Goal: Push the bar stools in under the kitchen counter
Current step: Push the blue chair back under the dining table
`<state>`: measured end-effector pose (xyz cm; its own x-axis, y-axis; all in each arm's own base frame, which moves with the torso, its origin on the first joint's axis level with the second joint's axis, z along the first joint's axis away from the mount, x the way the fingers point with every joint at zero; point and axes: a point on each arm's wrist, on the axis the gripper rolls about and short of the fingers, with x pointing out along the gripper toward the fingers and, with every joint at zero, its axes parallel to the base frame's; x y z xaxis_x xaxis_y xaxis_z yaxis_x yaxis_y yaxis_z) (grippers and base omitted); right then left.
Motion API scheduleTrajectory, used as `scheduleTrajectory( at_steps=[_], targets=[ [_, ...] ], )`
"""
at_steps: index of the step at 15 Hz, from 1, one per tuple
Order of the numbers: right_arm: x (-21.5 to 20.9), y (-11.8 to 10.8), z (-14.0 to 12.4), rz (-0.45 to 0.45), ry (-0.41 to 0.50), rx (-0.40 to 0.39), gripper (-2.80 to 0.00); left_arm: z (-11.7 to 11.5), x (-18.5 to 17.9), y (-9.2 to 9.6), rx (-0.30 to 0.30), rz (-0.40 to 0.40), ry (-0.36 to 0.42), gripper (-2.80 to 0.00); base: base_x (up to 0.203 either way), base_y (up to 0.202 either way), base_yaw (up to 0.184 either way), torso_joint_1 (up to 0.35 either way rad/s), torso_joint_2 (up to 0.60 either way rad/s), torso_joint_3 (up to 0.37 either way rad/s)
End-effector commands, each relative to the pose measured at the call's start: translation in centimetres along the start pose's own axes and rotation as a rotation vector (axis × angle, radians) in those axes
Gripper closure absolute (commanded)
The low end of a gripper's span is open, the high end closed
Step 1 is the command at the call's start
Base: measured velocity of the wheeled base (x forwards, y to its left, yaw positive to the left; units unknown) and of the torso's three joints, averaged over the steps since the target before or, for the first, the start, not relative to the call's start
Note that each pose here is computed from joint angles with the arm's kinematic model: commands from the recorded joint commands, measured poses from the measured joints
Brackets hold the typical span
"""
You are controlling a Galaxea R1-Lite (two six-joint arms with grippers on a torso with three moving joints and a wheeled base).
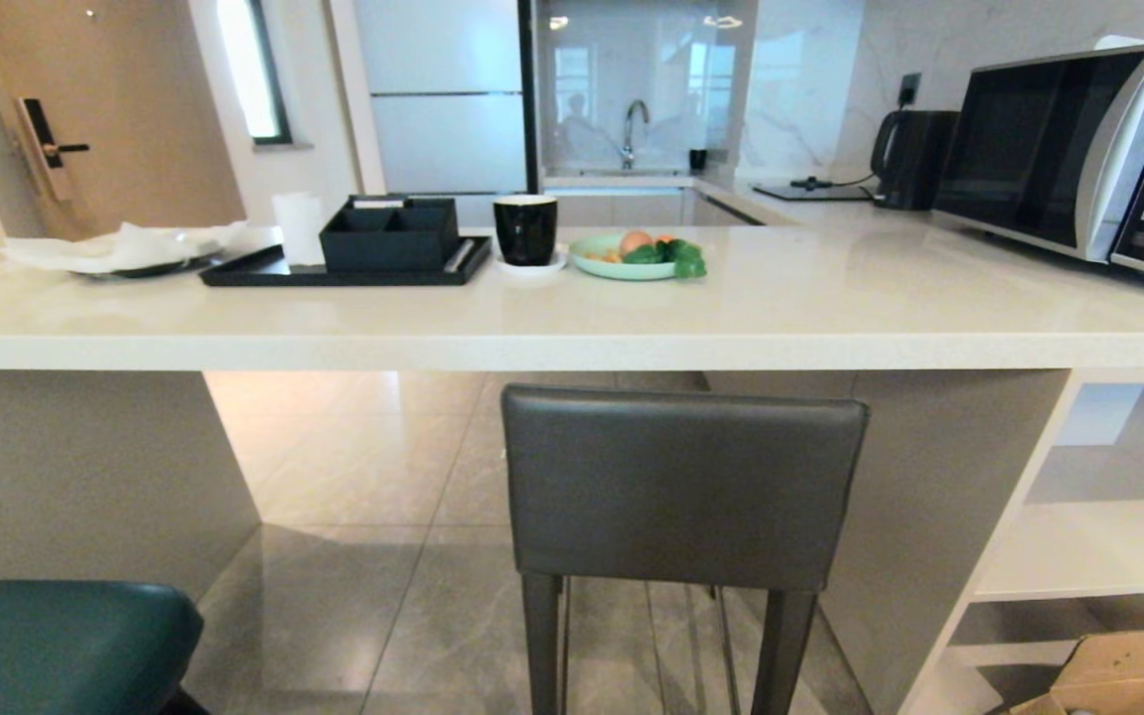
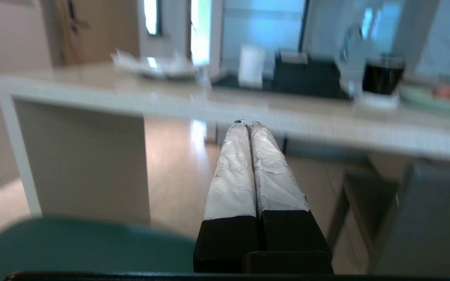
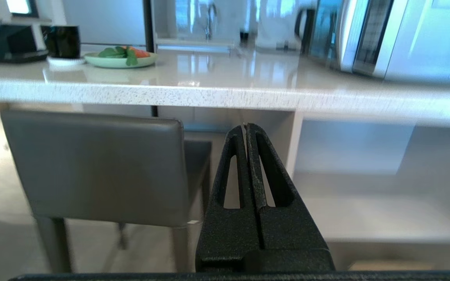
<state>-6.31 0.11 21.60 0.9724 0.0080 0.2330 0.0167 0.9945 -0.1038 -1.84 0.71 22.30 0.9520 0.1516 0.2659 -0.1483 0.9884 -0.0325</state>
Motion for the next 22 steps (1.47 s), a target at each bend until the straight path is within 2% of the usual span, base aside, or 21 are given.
scheduleTrajectory(
  at_steps=[1,3,6,8,10,11,13,14,16,17,20,22],
  targets=[
    [-1.3,0.2,-1.5,0.005,-0.023,-0.012,0.00,-0.1,-1.3,0.2,0.004,-0.017,-0.007,0.00,0.000,0.000,0.000,0.000,0.00,0.000],
    [-1.6,0.3,-2.5,0.013,0.003,-0.012,0.00,-0.3,-2.0,0.2,0.040,0.048,0.065,0.00,0.000,0.000,0.000,0.000,0.00,0.000],
    [-1.4,0.5,-4.1,0.032,0.042,-0.013,0.00,-2.1,-4.4,0.2,0.038,-0.076,0.024,0.00,0.000,0.000,0.000,0.000,0.00,0.000],
    [-1.3,0.8,-6.7,0.056,0.085,-0.013,0.00,-4.9,-5.7,0.3,0.049,-0.109,0.054,0.00,0.000,0.000,0.000,0.000,0.00,0.000],
    [-0.7,1.0,-8.9,0.068,0.152,-0.014,0.00,-8.2,-5.7,0.1,0.064,-0.167,0.198,0.00,0.000,0.000,0.000,0.000,0.00,0.000],
    [-0.4,1.1,-10.1,0.074,0.183,-0.017,0.00,-9.3,-5.5,0.0,0.067,-0.214,0.239,0.00,0.000,0.000,0.000,0.000,0.00,0.000],
    [0.3,1.4,-12.5,0.075,0.208,-0.019,0.00,-12.0,-5.2,-0.2,0.070,-0.234,0.325,0.00,0.000,0.000,0.000,0.000,0.00,0.000],
    [0.6,1.5,-14.0,0.070,0.213,-0.018,0.00,-13.2,-4.9,-0.2,0.061,-0.219,0.335,0.00,0.000,0.000,0.000,0.000,0.00,0.000],
    [0.6,1.5,-14.7,0.053,0.245,-0.016,0.00,-13.4,-4.4,-0.3,-0.012,-0.196,0.223,0.00,0.000,0.000,0.000,0.000,0.00,0.000],
    [0.6,1.5,-14.7,0.053,0.249,-0.015,0.00,-13.5,-4.3,-0.3,-0.033,-0.198,0.212,0.00,0.000,0.000,0.000,0.000,0.00,0.000],
    [0.6,1.5,-14.7,0.048,0.248,-0.011,0.00,-13.5,-4.3,-0.3,-0.054,-0.201,0.229,0.00,0.000,0.000,0.000,0.000,0.00,0.000],
    [0.6,1.5,-14.7,0.043,0.251,0.006,0.00,-13.6,-4.5,-0.2,-0.047,-0.172,0.278,0.00,0.000,0.000,0.000,0.000,0.00,0.000]
  ],
)
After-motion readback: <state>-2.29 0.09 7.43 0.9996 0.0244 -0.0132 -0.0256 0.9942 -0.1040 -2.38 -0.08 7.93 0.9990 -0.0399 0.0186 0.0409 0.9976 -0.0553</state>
